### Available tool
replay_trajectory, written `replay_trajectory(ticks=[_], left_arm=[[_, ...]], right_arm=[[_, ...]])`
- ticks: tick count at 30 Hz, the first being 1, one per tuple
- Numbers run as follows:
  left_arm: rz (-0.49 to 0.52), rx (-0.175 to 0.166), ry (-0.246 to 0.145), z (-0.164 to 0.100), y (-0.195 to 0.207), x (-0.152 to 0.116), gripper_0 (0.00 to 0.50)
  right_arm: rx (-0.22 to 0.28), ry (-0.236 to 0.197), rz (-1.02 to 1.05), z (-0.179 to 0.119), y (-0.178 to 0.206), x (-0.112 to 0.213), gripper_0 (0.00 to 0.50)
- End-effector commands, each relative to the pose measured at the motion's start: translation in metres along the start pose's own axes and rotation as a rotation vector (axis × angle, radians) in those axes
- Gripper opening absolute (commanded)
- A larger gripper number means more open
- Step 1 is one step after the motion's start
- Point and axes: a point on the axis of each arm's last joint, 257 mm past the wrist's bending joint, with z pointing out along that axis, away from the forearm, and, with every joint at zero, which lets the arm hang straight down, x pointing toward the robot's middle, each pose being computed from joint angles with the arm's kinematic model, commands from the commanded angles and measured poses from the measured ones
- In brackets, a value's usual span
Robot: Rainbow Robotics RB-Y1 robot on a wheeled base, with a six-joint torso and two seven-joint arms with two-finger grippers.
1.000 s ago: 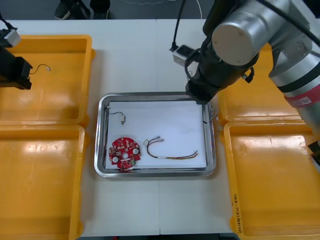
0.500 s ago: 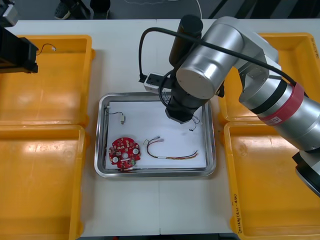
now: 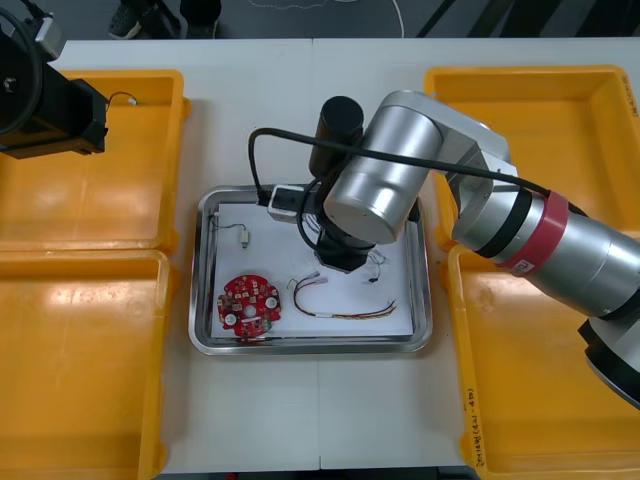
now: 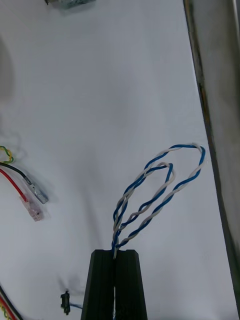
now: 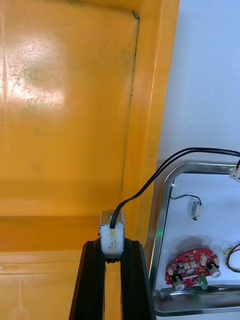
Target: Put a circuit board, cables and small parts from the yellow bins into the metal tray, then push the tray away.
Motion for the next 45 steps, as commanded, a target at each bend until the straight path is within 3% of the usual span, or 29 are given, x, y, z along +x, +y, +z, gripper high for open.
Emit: replay_trajectory(ticks=[1,19,21,22,24,27,33,37,45], left_arm=[[0.054,-0.03,-0.032,-0.015,0.008,-0.007,0.0],[0.05,-0.051,-0.039,-0.013,0.014,-0.007,0.0],[0.048,-0.047,-0.039,-0.014,0.014,-0.008,0.0],[0.05,-0.045,-0.04,-0.015,0.014,-0.008,0.0],[0.055,-0.045,-0.04,-0.015,0.014,-0.008,0.0],[0.06,-0.048,-0.038,-0.014,0.015,-0.008,0.0],[0.07,-0.042,-0.038,-0.015,0.013,-0.008,0.0],[0.072,-0.042,-0.035,-0.014,0.013,-0.007,0.0],[0.081,-0.032,-0.031,-0.014,0.011,-0.006,0.0]], right_arm=[[0.019,-0.011,-0.072,0.003,0.002,-0.021,0.0],[0.022,-0.007,-0.118,0.024,0.011,-0.02,0.006],[0.026,-0.007,-0.119,0.023,0.01,-0.02,0.155],[0.029,-0.007,-0.12,0.023,0.009,-0.021,0.19],[0.03,-0.007,-0.116,0.023,0.009,-0.021,0.325],[0.035,-0.005,-0.112,0.023,0.007,-0.02,0.431],[0.05,-0.001,-0.113,0.018,-0.002,-0.019,0.5],[0.047,-0.004,-0.095,0.01,-0.01,-0.02,0.5],[-0.017,0.002,0.006,-0.021,-0.024,-0.012,0.5]])
